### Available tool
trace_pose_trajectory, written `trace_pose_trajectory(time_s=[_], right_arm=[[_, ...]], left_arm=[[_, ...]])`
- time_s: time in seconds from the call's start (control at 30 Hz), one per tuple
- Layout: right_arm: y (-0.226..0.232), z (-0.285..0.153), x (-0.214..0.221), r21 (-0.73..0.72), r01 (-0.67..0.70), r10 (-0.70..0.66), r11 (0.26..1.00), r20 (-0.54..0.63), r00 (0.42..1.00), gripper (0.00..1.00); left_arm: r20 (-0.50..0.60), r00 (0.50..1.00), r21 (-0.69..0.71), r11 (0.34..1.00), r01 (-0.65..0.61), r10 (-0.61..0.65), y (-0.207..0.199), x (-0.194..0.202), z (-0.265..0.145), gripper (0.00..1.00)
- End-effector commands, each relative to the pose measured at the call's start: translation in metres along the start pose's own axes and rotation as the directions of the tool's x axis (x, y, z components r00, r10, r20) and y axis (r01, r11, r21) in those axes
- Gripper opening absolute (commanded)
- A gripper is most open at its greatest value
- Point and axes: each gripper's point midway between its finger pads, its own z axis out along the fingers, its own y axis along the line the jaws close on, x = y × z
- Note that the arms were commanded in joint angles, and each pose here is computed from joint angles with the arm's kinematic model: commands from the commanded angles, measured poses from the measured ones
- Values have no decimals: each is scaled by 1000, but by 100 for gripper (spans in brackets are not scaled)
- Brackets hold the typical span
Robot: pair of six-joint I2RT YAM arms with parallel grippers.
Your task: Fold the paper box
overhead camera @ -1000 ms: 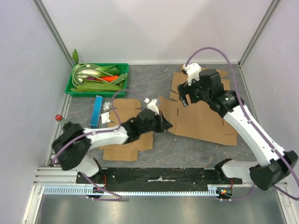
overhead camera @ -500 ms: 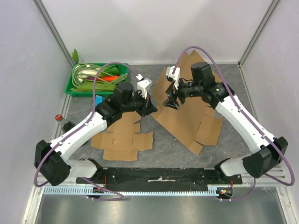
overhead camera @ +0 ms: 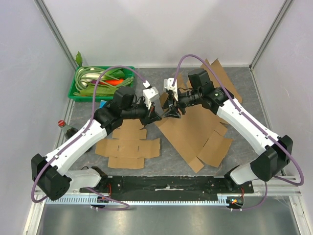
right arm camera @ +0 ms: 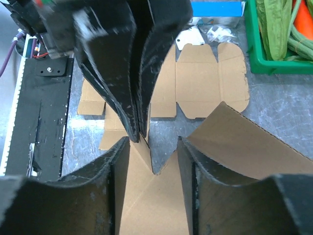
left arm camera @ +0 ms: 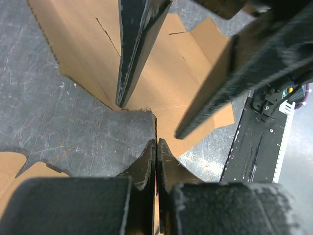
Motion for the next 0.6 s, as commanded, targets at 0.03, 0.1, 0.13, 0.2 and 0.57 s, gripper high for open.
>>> trace_pose_trajectory(time_s=[0.03, 0.1, 0.13, 0.2, 0.57], right_arm=[[5, 8, 9, -51, 19, -18, 998, 16, 1000, 46], [10, 10, 12, -76, 10, -8, 997, 19, 1000, 42], [11, 11, 12, -87, 4, -2, 996, 22, 1000, 41], [12, 12, 17, -87, -2, 3, 996, 12, 1000, 39], [9, 17, 4, -80, -27, 34, 996, 93, 995, 0]], left_arm=[[127, 982, 36, 988, -147, 142, -14, -40, -17, 2], [137, 980, 37, 987, -153, 147, -14, -43, -17, 2], [143, 978, 33, 987, -156, 149, -14, -45, -17, 2], [150, 976, 30, 986, -162, 155, -14, -48, -18, 2], [266, 952, -67, 988, -140, 153, -11, -80, -39, 16]])
